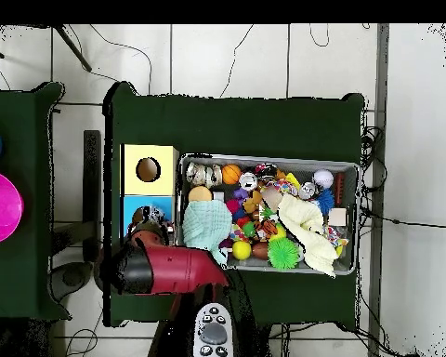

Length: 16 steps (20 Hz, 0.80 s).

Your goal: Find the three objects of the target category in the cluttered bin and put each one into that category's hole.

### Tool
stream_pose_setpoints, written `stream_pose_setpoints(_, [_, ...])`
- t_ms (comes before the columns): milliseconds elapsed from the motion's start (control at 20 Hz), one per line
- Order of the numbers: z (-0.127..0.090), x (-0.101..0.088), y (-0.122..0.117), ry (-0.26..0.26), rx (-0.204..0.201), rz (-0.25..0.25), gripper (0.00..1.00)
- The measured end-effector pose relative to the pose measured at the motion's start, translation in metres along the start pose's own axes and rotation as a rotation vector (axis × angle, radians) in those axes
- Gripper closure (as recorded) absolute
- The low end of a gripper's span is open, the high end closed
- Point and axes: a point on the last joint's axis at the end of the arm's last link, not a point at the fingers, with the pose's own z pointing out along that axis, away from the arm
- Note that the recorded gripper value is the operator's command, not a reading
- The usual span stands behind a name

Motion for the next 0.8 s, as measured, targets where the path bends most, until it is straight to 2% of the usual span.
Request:
stream_pose_setpoints(400, [0.000, 0.002, 0.005, -0.001, 0.040, 0.005, 1.00])
stream_pose_setpoints(800, [0.002, 0.003, 0.015, -0.017, 0.113, -0.004, 1.00])
